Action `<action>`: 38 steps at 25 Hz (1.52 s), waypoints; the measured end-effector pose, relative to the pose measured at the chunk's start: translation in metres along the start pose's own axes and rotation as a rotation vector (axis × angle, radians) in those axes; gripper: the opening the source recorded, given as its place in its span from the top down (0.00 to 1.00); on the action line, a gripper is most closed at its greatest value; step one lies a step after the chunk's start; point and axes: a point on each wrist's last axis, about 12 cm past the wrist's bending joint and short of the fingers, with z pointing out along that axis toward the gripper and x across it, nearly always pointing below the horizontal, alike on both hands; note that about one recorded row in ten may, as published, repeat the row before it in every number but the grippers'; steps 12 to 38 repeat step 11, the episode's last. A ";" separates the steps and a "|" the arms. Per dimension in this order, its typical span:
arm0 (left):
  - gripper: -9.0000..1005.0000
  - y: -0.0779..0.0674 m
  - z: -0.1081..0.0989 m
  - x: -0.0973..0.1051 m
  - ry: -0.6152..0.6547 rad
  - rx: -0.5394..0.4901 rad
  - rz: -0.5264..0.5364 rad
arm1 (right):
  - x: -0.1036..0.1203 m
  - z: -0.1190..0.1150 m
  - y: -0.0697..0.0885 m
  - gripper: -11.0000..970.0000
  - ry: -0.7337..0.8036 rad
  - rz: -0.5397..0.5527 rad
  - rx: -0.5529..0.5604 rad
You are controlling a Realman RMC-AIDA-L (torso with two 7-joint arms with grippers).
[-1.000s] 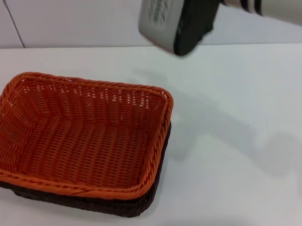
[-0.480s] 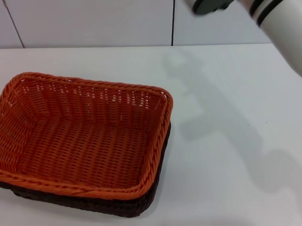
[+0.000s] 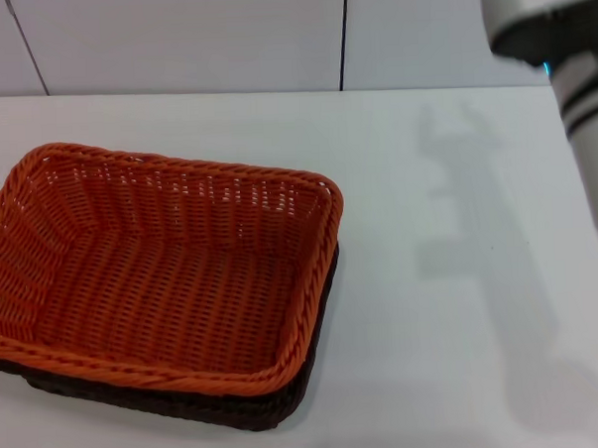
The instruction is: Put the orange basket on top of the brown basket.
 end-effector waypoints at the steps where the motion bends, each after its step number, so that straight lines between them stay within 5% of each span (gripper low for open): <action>1: 0.20 0.001 -0.001 -0.001 0.001 -0.001 0.004 | 0.006 -0.007 0.000 0.51 0.017 0.005 0.026; 11: 0.20 0.001 -0.001 -0.001 0.011 0.005 0.040 | 0.059 -0.048 -0.007 0.51 0.067 0.201 0.162; 38: 0.20 0.001 -0.001 -0.001 0.011 0.005 0.040 | 0.059 -0.048 -0.007 0.51 0.067 0.201 0.162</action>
